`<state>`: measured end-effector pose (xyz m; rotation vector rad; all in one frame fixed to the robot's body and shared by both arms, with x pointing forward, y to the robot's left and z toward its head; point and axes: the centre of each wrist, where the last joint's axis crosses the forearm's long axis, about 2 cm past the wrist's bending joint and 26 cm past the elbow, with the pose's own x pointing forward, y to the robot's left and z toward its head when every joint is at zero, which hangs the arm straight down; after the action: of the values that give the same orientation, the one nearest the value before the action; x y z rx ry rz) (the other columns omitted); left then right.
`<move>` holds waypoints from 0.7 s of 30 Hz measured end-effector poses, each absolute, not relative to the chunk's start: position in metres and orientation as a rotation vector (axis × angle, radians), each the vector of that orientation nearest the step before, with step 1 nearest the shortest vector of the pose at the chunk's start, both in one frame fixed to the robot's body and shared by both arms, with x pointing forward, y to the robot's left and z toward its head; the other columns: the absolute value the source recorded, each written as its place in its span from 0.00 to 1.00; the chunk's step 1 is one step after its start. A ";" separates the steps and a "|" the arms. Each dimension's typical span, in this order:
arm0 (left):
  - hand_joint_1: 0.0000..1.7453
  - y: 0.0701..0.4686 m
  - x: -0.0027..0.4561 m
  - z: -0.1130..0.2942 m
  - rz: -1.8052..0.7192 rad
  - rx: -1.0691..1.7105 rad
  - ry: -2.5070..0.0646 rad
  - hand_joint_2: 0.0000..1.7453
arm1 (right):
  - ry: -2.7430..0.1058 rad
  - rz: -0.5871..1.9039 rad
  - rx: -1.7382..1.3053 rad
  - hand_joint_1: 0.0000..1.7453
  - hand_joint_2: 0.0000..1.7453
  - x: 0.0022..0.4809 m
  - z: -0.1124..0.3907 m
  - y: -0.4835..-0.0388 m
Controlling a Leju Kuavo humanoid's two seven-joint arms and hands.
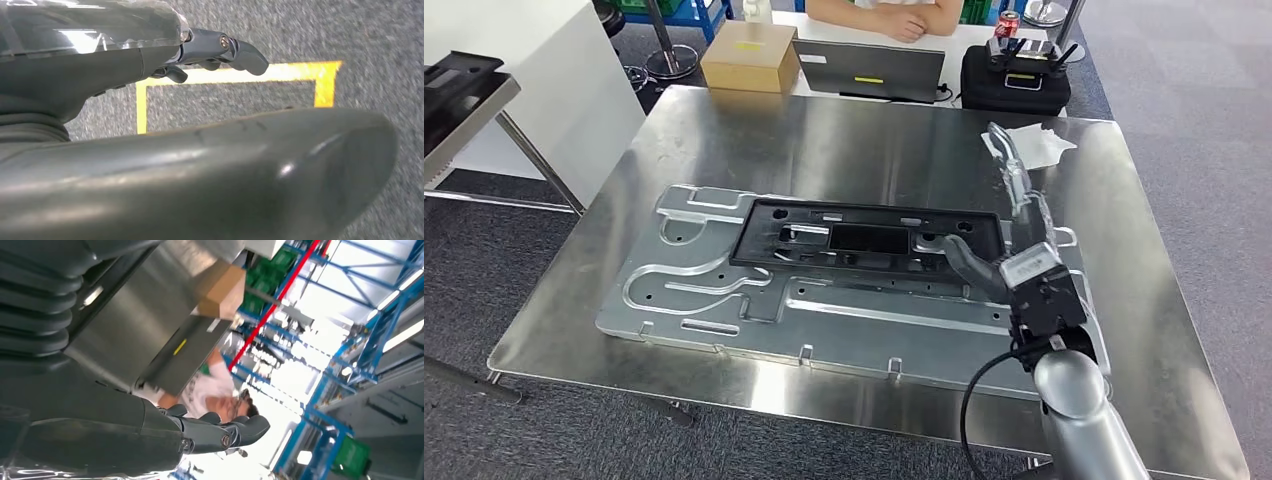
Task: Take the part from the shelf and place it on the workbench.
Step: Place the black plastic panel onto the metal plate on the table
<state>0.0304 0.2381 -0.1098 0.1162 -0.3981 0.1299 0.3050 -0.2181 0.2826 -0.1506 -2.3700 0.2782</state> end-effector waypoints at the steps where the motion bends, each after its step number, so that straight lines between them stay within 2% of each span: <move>1: 0.00 0.238 0.030 -0.110 0.131 0.115 -0.396 0.00 | -2.377 0.270 -0.176 0.00 0.00 0.300 0.281 -0.225; 11: 0.00 0.234 0.035 -0.109 0.131 0.091 -0.401 0.00 | -2.364 0.224 -0.520 0.00 0.00 0.233 0.249 -0.283; 21: 0.00 0.235 0.033 -0.109 0.106 0.076 -0.408 0.00 | -2.270 0.136 -0.727 0.00 0.00 0.156 0.222 -0.327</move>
<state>0.0332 0.2354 -0.1094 0.0757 -0.4076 0.1055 0.1563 -0.3265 0.2218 -0.7266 -2.2702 0.1358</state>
